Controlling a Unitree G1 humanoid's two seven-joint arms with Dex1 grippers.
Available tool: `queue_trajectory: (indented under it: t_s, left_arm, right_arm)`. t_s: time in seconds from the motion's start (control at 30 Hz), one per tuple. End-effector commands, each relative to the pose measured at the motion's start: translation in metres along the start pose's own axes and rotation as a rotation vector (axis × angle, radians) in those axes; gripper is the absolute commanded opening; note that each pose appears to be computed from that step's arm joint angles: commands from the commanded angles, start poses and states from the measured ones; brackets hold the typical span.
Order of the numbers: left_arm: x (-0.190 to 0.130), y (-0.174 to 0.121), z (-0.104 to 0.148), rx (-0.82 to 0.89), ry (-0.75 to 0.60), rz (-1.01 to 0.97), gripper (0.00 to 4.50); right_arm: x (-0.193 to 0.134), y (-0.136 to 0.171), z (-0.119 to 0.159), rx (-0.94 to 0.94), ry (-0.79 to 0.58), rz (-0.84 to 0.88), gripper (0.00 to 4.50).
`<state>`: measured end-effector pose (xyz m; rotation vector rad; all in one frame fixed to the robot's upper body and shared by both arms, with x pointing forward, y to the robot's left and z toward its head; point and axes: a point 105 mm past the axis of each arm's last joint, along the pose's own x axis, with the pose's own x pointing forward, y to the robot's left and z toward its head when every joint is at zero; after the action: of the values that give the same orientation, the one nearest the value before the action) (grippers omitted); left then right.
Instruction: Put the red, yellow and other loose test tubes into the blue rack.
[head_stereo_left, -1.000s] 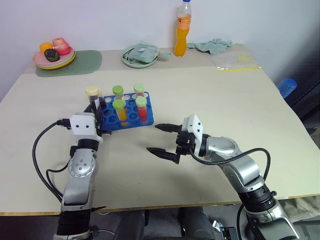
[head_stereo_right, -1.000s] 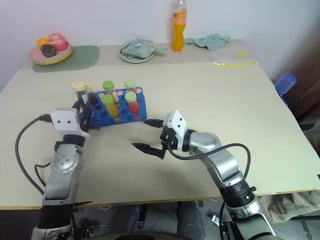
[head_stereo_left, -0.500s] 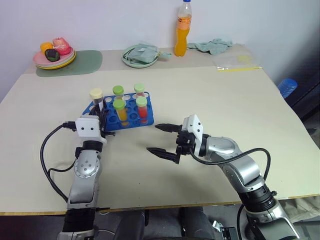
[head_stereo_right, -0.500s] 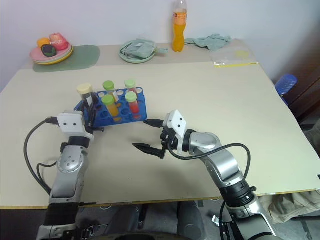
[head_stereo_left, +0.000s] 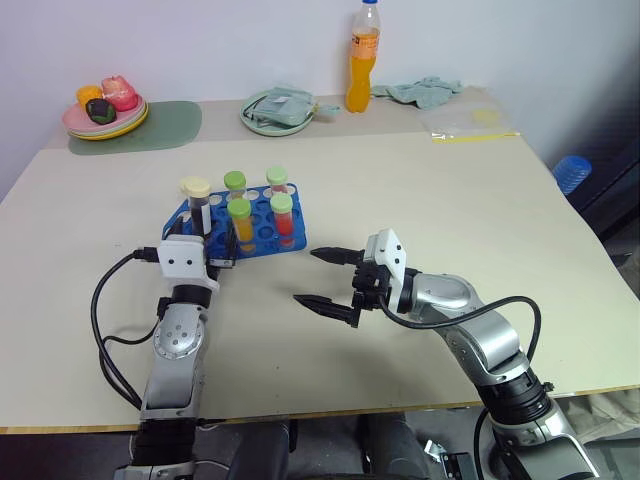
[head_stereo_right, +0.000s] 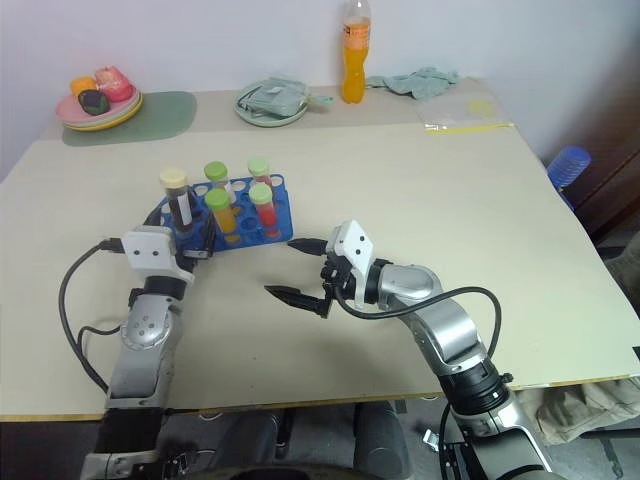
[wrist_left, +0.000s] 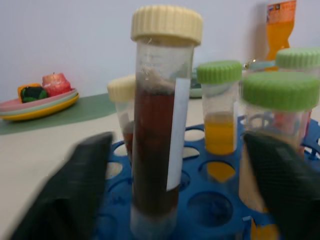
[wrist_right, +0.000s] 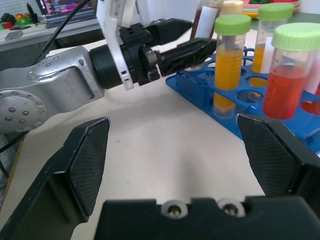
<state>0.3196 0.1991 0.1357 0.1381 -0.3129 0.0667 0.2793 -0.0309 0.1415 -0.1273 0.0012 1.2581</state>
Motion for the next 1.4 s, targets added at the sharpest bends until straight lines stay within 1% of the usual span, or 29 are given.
queue_trajectory:
  t_s: [0.03, 0.23, 0.37, 0.5, 0.7, 0.87, 1.2, 1.23, 1.3, 1.33, 1.4]
  left_arm:
    - [-0.004, 0.012, 0.015, -0.002, -0.058, 0.033, 4.46]
    - [-0.007, 0.014, 0.012, 0.017, -0.040, 0.027, 4.46]
    - [-0.002, 0.016, 0.018, 0.028, -0.005, -0.010, 4.46]
    - [0.005, 0.018, 0.021, 0.001, 0.099, -0.065, 4.46]
    - [0.015, 0.021, 0.022, 0.025, 0.220, -0.105, 4.46]
    - [0.023, 0.014, 0.028, 0.046, 0.245, -0.153, 4.46]
    - [0.029, 0.003, 0.030, 0.030, 0.277, -0.199, 4.46]
    - [0.030, 0.003, 0.030, 0.026, 0.279, -0.204, 4.22]
    - [0.030, 0.003, 0.029, 0.031, 0.284, -0.199, 3.61]
    - [0.030, 0.004, 0.029, 0.035, 0.286, -0.195, 3.22]
    - [0.030, 0.004, 0.029, 0.039, 0.289, -0.193, 2.10]
  right_arm:
    - [-0.001, 0.005, 0.014, -0.032, -0.043, 0.018, 4.50]
    - [0.001, 0.006, 0.014, -0.020, -0.044, 0.035, 4.50]
    - [0.001, 0.006, 0.015, -0.022, -0.044, 0.032, 4.50]
    - [0.000, 0.006, 0.015, -0.013, -0.042, 0.026, 4.50]
    - [0.001, 0.007, 0.015, -0.003, -0.046, 0.026, 4.50]
    - [0.003, 0.009, 0.015, 0.004, -0.049, 0.025, 4.50]
    - [0.003, 0.008, 0.015, 0.004, -0.050, 0.015, 4.50]
    - [0.003, 0.008, 0.015, 0.003, -0.050, 0.016, 4.50]
    - [0.002, 0.007, 0.015, 0.002, -0.049, 0.016, 4.50]
    - [0.002, 0.008, 0.015, 0.002, -0.049, 0.016, 4.50]
    - [0.002, 0.008, 0.015, 0.002, -0.049, 0.016, 4.50]
